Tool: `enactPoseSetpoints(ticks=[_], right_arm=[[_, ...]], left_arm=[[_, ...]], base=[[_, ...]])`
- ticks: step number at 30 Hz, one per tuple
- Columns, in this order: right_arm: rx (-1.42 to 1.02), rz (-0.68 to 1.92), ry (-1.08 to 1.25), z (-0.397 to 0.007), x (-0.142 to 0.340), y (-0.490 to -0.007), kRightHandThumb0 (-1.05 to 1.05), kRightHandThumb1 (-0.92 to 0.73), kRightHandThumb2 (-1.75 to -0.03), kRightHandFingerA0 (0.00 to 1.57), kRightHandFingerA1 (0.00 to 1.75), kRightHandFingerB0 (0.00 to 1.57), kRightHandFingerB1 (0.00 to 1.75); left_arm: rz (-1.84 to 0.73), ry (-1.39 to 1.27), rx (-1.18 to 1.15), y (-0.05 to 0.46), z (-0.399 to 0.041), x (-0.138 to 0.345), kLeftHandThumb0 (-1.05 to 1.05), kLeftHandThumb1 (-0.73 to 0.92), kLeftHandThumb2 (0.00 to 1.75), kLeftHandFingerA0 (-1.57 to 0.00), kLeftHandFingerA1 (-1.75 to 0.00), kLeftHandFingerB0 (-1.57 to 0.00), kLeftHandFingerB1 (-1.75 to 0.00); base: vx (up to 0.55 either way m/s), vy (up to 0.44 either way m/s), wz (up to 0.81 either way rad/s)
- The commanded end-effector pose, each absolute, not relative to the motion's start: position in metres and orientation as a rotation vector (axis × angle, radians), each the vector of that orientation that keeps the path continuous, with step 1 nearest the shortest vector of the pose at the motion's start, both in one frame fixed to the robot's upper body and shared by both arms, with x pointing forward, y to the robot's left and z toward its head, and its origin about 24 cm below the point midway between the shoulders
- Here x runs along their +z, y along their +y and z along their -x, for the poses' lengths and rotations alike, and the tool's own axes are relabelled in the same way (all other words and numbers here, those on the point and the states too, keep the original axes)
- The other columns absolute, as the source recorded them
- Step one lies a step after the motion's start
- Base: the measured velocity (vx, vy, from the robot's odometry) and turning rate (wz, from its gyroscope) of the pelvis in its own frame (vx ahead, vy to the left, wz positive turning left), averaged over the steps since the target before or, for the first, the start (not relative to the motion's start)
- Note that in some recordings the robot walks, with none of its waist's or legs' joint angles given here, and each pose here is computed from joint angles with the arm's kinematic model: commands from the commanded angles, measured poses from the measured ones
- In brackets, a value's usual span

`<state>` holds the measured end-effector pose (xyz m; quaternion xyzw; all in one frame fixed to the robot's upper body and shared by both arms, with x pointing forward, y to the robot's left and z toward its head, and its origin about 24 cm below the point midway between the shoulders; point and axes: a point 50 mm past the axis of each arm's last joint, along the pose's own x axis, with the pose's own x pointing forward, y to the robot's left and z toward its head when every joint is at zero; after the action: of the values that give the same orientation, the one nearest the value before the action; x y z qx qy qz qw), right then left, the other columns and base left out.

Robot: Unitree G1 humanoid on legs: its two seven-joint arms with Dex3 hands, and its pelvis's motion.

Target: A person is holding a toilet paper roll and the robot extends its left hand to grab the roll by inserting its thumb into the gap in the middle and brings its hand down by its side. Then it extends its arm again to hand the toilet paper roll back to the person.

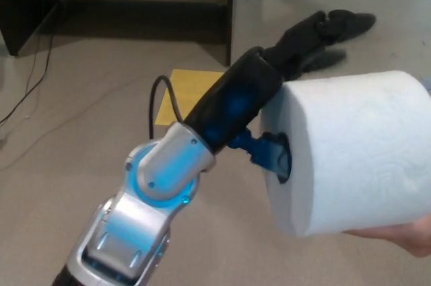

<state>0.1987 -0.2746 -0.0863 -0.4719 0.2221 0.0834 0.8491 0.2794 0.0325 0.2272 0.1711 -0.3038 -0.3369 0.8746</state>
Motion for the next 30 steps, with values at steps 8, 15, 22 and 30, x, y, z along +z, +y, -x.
enactPoseSetpoints(ticks=[8,15,22,30], right_arm=[[0.176,0.996,0.483,-0.2,-0.086,-0.277,-0.49,-0.59,-0.87,0.6,0.62,0.35,0.5],[0.182,0.988,0.48,-0.202,-0.085,-0.276,-0.48,-0.59,-0.89,0.63,0.64,0.41,0.52],[0.19,0.998,0.486,-0.203,-0.086,-0.275,-0.49,-0.6,-0.89,0.62,0.62,0.4,0.52],[0.195,1.002,0.502,-0.202,-0.086,-0.277,-0.49,-0.6,-0.89,0.61,0.62,0.4,0.52]], left_arm=[[-0.372,-0.711,-0.587,0.035,-0.28,0.222,-0.08,0.75,0.8,-0.91,-1.32,-0.83,-1.16],[-0.355,-0.743,-0.556,0.046,-0.283,0.22,-0.05,0.67,0.91,-1.0,-1.24,-0.8,-1.19],[-0.278,-0.746,-0.478,0.079,-0.287,0.225,-0.03,0.7,0.92,-1.01,-1.33,-0.83,-1.11],[-0.307,-0.642,-0.222,0.176,-0.283,0.225,-0.03,0.81,0.74,-1.03,-1.32,-0.83,-1.12]], base=[[0.0,0.0,0.0],[0.0,0.0,0.0],[0.0,0.0,0.0],[0.0,0.0,0.0]])
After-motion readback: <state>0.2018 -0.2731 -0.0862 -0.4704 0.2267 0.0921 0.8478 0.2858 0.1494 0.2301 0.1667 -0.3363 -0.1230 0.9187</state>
